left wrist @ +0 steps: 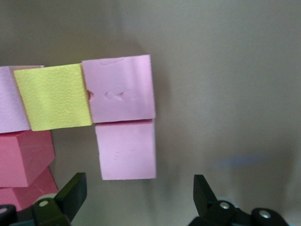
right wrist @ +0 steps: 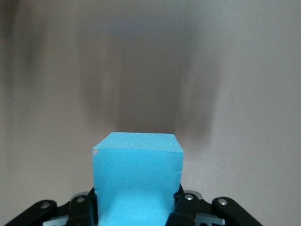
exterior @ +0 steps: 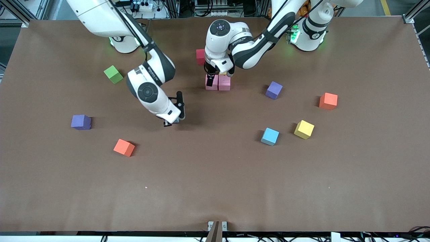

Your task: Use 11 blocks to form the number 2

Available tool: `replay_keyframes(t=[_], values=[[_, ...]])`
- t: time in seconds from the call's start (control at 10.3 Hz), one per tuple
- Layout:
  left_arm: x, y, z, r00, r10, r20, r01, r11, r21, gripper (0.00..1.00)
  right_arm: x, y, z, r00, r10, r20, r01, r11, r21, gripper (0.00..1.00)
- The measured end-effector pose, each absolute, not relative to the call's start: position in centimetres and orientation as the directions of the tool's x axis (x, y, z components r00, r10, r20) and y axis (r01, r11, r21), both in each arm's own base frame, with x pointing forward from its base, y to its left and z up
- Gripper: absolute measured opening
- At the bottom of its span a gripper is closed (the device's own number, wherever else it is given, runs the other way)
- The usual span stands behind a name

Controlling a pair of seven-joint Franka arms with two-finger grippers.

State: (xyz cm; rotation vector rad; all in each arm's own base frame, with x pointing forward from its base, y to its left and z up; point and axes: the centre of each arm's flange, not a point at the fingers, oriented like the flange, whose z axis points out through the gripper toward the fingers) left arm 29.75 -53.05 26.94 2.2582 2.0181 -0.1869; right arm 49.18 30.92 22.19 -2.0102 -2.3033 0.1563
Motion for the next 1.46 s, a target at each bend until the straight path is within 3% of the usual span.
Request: replay_keyframes(t=[0.49,0.88,1.27,1.46], values=[[34.3,-49.0,31.8,0.139,0.977,-0.162,0.988,-0.148,-0.042,1.0,43.2,31.5,24.1,-0.14,0.99,-0.008,0.984,0.138,-0.114,0.54],[40.8,-43.0,33.2,0.191,0.97,-0.152,0.98,-0.199,-0.034,1.0,38.9,33.1,24.4,-0.031,0.996,0.08,0.98,0.046,-0.193,0.54],[47.7,-36.4,34.0,0.21,0.967,-0.144,0.976,-0.215,-0.023,1.0,35.6,36.3,24.3,0.059,0.996,0.067,0.976,-0.043,-0.214,0.54],[49.7,-34.3,34.1,0.297,0.949,-0.106,0.95,-0.304,-0.063,1.0,34.5,37.5,24.3,0.072,0.995,0.07,0.978,-0.056,-0.201,0.54]])
